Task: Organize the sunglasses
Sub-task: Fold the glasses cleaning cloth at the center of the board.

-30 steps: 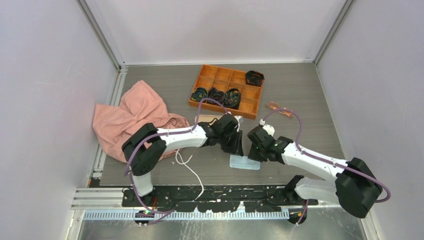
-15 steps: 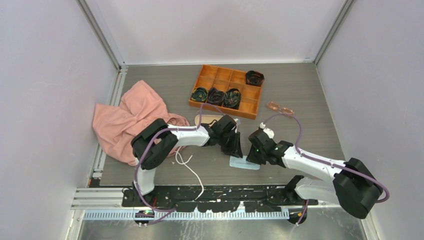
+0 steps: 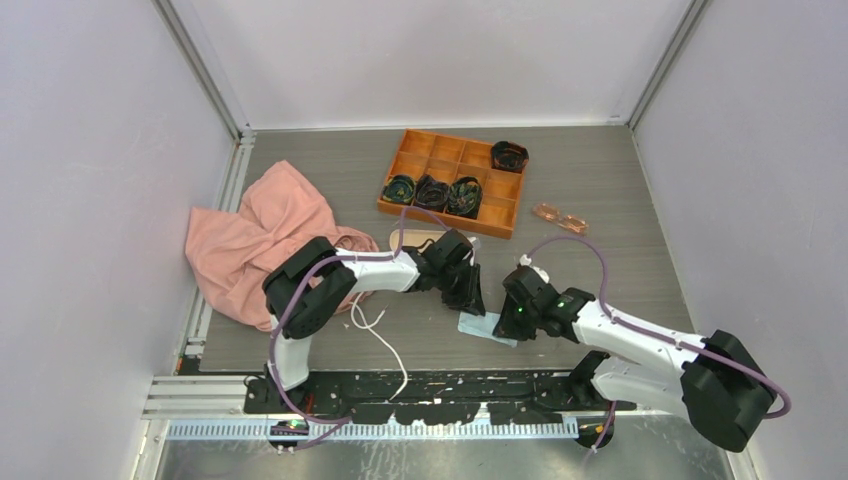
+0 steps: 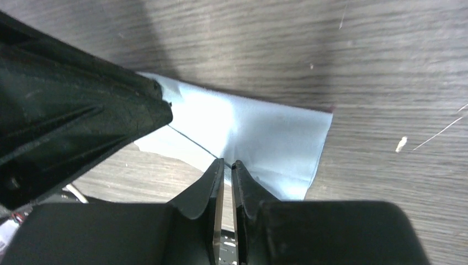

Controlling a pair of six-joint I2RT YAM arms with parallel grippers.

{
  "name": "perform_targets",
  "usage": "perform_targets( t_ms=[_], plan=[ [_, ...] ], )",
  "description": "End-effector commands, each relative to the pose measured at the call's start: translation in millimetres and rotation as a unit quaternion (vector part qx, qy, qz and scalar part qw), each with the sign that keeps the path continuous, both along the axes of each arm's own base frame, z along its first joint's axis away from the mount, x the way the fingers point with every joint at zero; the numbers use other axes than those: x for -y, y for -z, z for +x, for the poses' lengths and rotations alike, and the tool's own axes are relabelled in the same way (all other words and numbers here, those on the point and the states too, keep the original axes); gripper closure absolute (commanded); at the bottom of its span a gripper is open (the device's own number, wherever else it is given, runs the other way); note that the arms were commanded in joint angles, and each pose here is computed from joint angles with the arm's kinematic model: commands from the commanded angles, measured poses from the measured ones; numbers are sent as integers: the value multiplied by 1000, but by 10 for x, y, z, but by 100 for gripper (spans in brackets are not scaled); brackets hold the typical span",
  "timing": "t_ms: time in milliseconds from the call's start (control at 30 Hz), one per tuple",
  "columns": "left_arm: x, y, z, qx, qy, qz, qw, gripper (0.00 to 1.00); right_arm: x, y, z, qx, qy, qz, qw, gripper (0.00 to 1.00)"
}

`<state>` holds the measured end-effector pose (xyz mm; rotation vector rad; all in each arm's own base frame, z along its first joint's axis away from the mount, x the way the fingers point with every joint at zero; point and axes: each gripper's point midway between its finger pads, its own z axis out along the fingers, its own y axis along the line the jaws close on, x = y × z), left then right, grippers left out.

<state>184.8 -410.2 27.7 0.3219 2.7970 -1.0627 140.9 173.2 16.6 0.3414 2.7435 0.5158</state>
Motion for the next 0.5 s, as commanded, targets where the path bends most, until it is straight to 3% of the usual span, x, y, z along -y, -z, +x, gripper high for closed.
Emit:
perform_targets(
  t_ms=[0,300,467],
  plan=[
    [-31,145,53,5,-3,22,1000,76,-41,-65,-162,-21,-35,15,999,83],
    [-30,69,76,12,4,23,1000,76,-23,-346,128,42,-12,-2,999,83],
    [-19,-214,108,31,2,6,999,76,-124,-377,296,56,15,9,998,84]
  ],
)
